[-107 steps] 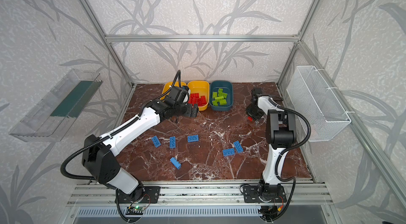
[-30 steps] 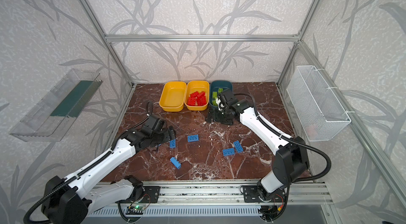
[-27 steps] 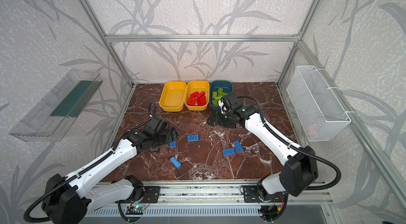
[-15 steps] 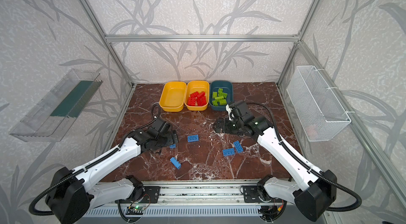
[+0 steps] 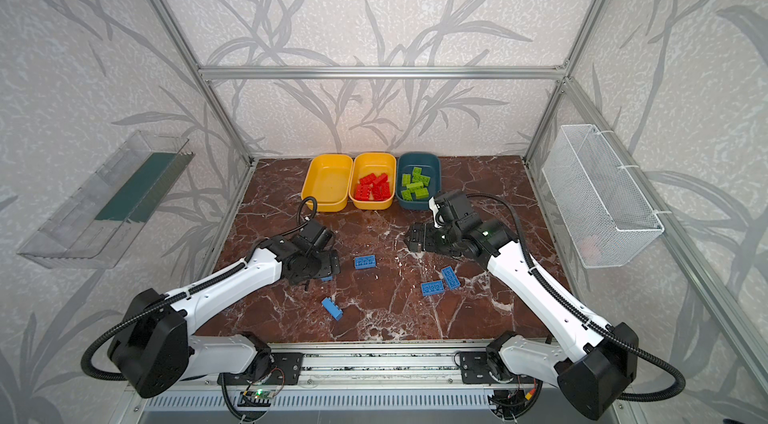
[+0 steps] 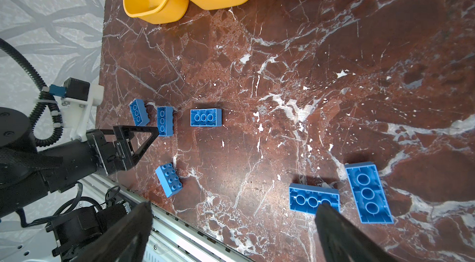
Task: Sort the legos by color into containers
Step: 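Lower the left gripper onto a blue brick while the right gripper withdraws, then close the left gripper on the blue 2x3 brick and lift it, then carry the blue brick with the left gripper into the empty yellow bin and release, then move the left gripper back to another blue brick and grasp it, then carry the blue brick with the left gripper into the first yellow bin and release, then grasp a blue brick with the left gripper while the right gripper shifts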
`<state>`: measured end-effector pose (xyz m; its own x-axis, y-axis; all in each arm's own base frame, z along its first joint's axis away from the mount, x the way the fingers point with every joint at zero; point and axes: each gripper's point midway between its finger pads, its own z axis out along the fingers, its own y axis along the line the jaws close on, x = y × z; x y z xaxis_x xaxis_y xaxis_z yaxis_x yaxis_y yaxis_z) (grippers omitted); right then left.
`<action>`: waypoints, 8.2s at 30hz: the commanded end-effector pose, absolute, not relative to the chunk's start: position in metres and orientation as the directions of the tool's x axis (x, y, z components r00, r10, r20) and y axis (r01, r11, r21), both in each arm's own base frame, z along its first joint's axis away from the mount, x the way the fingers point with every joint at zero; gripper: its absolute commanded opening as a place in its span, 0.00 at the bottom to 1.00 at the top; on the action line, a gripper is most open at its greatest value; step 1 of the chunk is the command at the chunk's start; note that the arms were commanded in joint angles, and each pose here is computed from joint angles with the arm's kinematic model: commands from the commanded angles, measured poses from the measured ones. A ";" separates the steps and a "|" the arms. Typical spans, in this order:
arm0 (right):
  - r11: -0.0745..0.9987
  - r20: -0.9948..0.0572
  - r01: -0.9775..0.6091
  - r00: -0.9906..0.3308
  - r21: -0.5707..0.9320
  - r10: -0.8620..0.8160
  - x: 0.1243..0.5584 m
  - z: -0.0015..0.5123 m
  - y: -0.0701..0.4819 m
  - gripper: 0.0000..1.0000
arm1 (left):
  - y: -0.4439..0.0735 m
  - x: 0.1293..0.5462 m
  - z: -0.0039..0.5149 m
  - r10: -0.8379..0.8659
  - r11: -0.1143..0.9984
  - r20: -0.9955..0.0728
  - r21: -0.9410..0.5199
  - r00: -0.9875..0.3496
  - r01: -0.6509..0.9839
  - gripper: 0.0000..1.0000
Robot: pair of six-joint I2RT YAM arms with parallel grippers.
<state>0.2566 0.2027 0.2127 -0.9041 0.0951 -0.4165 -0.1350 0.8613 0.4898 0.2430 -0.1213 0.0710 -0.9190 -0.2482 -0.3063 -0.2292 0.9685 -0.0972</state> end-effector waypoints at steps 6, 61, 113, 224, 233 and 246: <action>0.852 -0.421 -0.144 -0.902 0.504 0.097 0.273 0.220 0.217 0.99 | -0.121 0.253 0.064 -0.193 0.981 -0.287 -0.030 -0.938 -0.192 0.93; 0.863 -0.441 -0.090 -0.883 0.497 0.161 0.332 0.242 0.214 0.99 | -0.107 0.511 0.123 -0.284 0.956 -0.375 -0.186 -0.882 -0.229 0.22; 0.844 -0.402 -0.168 -0.914 0.509 0.061 0.248 0.231 0.234 0.99 | -0.028 0.247 0.072 -0.627 0.778 -0.258 -0.161 -0.735 -0.607 0.69; 0.861 -0.371 0.093 -0.875 0.500 0.310 0.167 0.226 0.114 0.99 | -0.231 0.296 0.088 0.521 0.815 -0.351 -0.065 -0.778 0.575 0.90; 0.887 -0.382 0.064 -0.886 0.457 0.261 0.179 0.226 0.117 0.99 | -0.238 0.296 0.064 0.616 0.758 -0.298 -0.031 -0.730 0.652 0.94; 0.909 -0.398 0.012 -0.897 0.417 0.195 0.199 0.232 0.122 0.99 | -0.251 0.306 0.037 0.610 0.767 -0.281 -0.023 -0.741 0.641 0.88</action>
<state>0.1960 0.1222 0.2243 -0.9005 0.2268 -0.3709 0.0516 0.9029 0.4268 0.2952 -0.2412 0.0301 -0.7625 0.6011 -0.2392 0.6260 0.7789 -0.0379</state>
